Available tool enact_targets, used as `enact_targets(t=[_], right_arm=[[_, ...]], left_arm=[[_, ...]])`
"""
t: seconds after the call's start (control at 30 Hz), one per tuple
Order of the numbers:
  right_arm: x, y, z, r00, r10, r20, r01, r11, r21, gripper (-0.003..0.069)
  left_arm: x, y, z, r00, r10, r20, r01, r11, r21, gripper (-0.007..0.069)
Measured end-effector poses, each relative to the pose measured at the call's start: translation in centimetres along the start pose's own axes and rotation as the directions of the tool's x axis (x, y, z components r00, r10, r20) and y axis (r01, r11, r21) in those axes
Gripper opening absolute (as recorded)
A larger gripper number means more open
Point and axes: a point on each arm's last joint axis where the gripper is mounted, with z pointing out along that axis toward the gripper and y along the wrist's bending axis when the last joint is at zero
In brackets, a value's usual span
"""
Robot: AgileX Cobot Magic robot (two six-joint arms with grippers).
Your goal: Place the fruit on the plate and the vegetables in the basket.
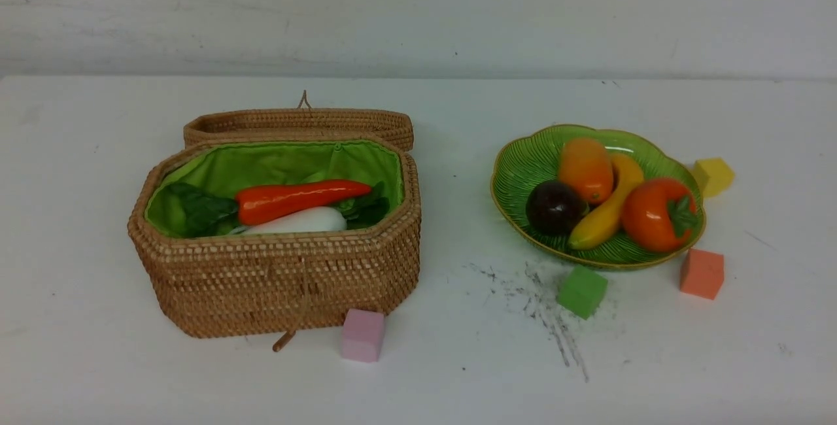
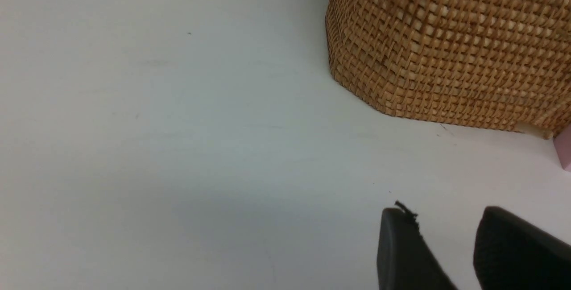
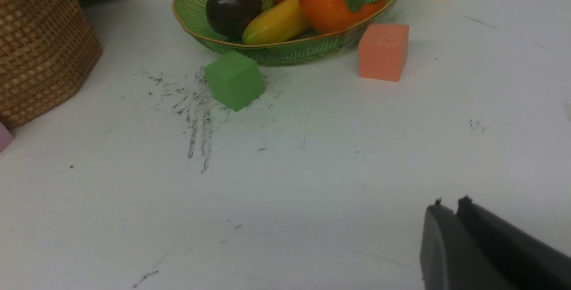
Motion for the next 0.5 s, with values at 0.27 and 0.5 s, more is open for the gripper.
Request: enact_targets(t=[0.27,0.5], right_arm=[[0.0,0.0,0.0,1.0,0.0,0.0,0.0,1.0,0.0,0.0062],[0.0,0.0,0.0,1.0,0.0,0.0,0.0,1.0,0.0,0.0069]], left_arm=[[0.0,0.0,0.0,1.0,0.0,0.0,0.0,1.0,0.0,0.0239],[0.0,0.0,0.0,1.0,0.0,0.0,0.0,1.0,0.0,0.0239]])
